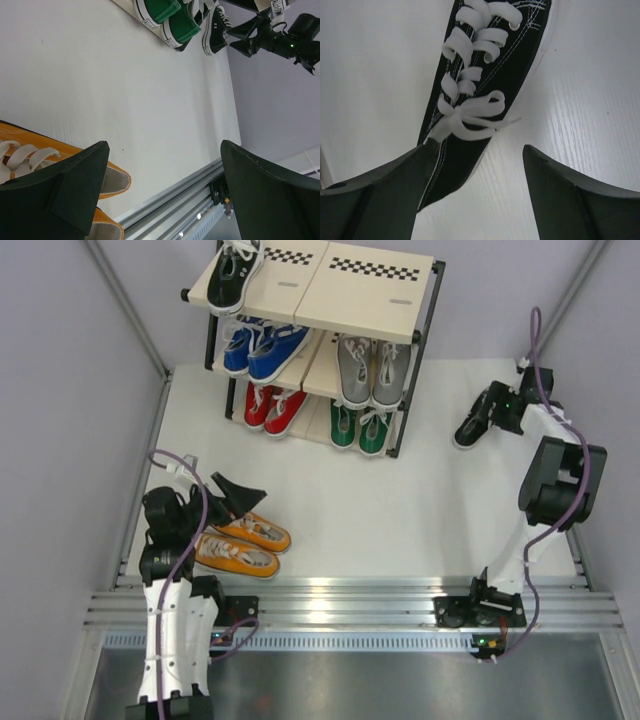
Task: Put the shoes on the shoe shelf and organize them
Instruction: Pick up the shoe at the center of the board.
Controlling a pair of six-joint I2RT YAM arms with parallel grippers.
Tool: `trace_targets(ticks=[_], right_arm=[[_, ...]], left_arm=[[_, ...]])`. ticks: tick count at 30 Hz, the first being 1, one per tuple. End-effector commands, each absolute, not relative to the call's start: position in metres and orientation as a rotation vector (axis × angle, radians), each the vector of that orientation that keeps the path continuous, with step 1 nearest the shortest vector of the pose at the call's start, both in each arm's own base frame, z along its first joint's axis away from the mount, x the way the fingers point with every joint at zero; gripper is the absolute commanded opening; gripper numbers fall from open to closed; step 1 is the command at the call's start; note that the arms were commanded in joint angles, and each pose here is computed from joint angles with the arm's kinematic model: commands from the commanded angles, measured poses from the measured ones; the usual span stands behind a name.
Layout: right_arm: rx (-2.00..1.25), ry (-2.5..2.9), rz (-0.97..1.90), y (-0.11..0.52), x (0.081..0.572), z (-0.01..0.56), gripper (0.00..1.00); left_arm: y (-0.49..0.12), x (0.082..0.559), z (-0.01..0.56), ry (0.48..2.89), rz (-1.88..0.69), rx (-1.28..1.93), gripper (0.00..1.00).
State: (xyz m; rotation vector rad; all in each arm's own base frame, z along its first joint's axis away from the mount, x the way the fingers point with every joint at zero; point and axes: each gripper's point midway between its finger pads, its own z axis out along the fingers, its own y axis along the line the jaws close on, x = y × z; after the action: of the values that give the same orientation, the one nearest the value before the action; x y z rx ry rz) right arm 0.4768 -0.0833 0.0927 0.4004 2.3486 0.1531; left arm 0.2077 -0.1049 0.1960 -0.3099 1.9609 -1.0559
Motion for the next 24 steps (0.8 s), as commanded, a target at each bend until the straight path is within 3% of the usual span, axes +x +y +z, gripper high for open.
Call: trace_targets(ticks=[1,5,10,12,13,14,16,24], right_arm=[[0.45,2.293,0.131,-0.084,0.512,0.094,0.76],[0.463,2.283,0.133,-0.078,0.527,0.083,0.75],[0.507,2.347,0.056,-0.079,0.528,0.055,0.63],[0.492,2.358,0.057,-0.079,0.528,0.051,0.48],[0.484,2.355,0.073,-0.078,0.528,0.053,0.38],[0.463,2.359,0.102,-0.074,0.526,0.054,0.2],[0.437,2.329,0.122,-0.074,0.519,0.069,0.02],[0.327,2.169,0.399,-0.034,0.451,0.162,0.0]], left_arm=[[-0.113,0.206,0.202,1.942,-1.121,-0.251,0.98],[-0.118,0.202,0.202,1.955,-1.173,-0.251,0.98],[-0.126,0.198,0.196,1.99,-1.225,-0.244,0.98],[-0.13,0.196,0.193,2.006,-1.232,-0.256,0.98],[-0.134,0.196,0.191,2.015,-1.218,-0.254,0.98],[-0.137,0.195,0.191,2.022,-1.221,-0.257,0.98],[-0.15,0.19,0.192,2.027,-1.224,-0.237,0.98],[-0.208,0.169,0.196,2.0,-1.349,-0.119,0.96]])
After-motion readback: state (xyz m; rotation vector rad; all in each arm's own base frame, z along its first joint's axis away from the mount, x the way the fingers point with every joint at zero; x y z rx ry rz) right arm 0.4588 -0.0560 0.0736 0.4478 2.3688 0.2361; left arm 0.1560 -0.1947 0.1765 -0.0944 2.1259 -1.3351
